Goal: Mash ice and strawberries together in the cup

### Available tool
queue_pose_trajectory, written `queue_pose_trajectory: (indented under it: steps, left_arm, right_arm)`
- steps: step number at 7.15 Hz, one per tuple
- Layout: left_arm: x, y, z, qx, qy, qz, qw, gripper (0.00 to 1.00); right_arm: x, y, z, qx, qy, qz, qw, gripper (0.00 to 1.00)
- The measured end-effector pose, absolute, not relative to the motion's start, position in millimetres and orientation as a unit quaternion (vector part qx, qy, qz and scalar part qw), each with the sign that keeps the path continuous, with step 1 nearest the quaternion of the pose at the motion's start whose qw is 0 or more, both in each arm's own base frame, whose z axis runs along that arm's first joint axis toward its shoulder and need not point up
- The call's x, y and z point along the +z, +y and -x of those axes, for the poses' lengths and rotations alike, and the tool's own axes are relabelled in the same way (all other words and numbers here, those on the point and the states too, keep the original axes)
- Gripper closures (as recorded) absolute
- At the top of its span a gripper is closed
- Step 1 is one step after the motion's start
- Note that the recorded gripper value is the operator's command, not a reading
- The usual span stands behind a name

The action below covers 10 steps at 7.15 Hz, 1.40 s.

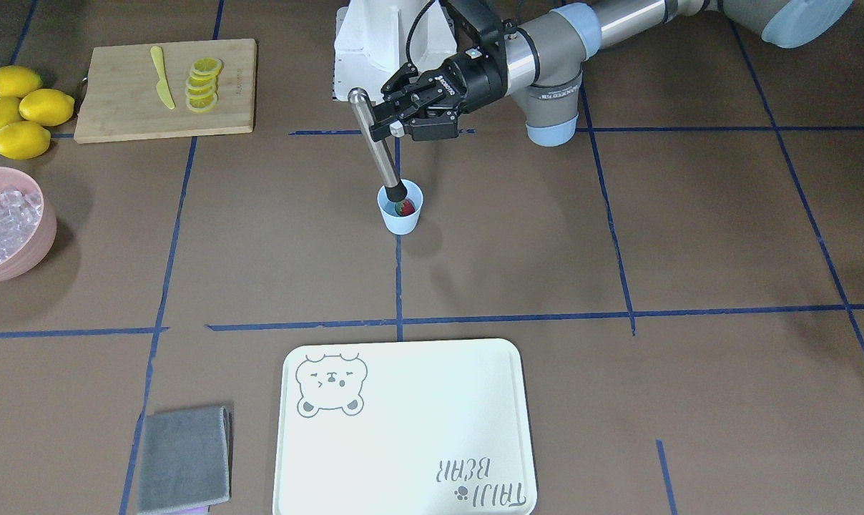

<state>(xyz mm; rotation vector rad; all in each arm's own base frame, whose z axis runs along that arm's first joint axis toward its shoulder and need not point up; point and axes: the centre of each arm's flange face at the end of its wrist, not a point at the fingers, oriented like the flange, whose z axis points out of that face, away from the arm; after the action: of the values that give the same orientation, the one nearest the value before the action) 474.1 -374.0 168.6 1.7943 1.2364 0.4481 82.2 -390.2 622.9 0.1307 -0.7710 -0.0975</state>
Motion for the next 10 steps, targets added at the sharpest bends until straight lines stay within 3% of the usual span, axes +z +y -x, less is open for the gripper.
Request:
queue_pose_trajectory:
  steps: [6, 10]
  left_arm:
    - [175, -403, -476, 0.224, 0.424, -0.544, 0.689, 0.96]
    - [226, -416, -453, 0.233, 0.286, -0.378, 0.849, 0.99]
  right_arm:
    - [623, -391, -82, -0.047, -0.376, -0.064, 0.923, 0.01]
    - [623, -391, -82, -0.047, -0.376, -0.063, 0.923, 0.01]
